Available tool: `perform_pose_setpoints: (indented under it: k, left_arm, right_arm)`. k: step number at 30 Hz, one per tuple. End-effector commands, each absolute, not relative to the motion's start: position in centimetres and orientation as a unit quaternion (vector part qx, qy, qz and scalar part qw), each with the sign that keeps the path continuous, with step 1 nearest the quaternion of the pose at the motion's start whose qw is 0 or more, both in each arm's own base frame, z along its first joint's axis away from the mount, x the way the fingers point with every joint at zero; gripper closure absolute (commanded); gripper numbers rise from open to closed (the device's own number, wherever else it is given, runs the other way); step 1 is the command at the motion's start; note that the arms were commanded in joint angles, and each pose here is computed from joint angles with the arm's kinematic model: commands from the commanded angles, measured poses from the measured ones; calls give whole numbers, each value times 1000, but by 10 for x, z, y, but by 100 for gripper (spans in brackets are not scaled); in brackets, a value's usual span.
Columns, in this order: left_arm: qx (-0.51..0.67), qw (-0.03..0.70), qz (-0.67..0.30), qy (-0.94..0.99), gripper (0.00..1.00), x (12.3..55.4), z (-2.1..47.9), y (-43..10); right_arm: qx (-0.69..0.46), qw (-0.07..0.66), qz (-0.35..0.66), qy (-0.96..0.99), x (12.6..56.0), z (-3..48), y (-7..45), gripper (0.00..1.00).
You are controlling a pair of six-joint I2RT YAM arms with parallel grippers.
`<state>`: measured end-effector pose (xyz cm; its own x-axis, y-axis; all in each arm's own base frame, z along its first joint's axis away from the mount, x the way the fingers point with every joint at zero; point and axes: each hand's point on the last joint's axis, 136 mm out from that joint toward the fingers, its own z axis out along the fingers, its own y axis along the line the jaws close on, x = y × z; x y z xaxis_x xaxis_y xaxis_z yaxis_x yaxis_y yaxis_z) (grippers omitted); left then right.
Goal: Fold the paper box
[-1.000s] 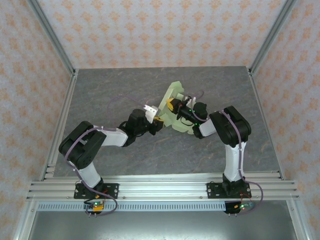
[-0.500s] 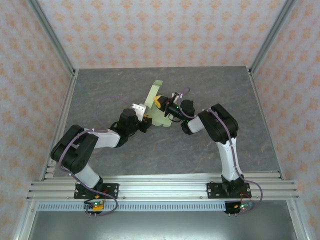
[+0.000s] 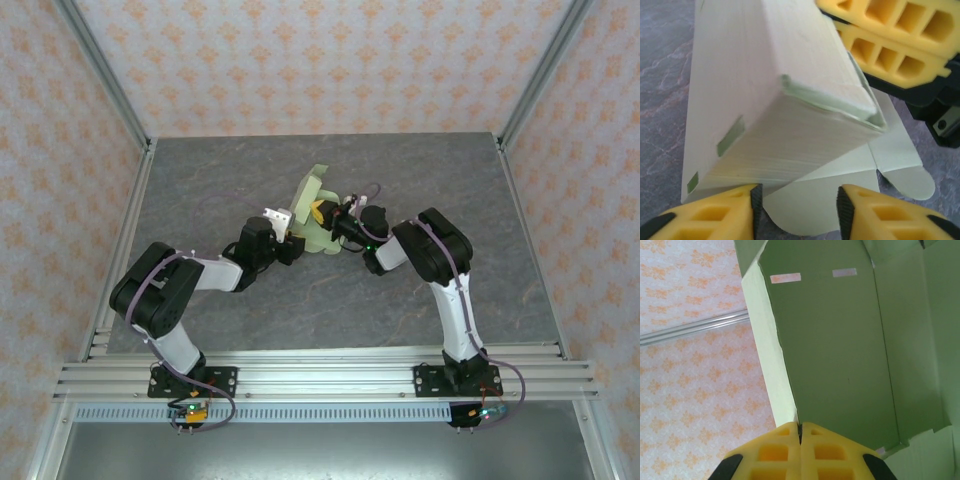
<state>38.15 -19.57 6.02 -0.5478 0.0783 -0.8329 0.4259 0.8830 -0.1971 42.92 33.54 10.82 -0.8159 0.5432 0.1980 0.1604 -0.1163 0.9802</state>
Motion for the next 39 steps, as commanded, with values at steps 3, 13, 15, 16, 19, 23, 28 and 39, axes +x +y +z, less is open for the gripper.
perform_pose_setpoints:
  k: [3,13,15,16,19,23,28,39]
  left_arm:
    - [152,480,-167,848,46,398,77,-193]
    - [139,493,-106,852,45,418,80,-178]
    - [136,494,-101,853,45,422,80,-178]
    - [135,496,-101,852,45,424,81,-179]
    - [134,488,-102,856,47,428,76,-181]
    - [123,489,-111,856,57,430,71,-183]
    - [114,484,-123,859,63,435,72,-187]
    - [110,491,-131,854,56,426,74,-185]
  right_arm:
    - [271,137,716,629,433,122,346,100]
    - [286,126,722,617,427,127,360,100]
    - [287,127,722,616,426,128,360,100]
    - [288,128,722,617,426,129,360,100]
    - [291,129,718,619,426,126,360,100]
    - [303,131,711,621,425,120,358,100]
    - [302,136,712,619,422,124,362,100]
    - [302,166,703,622,419,128,351,98]
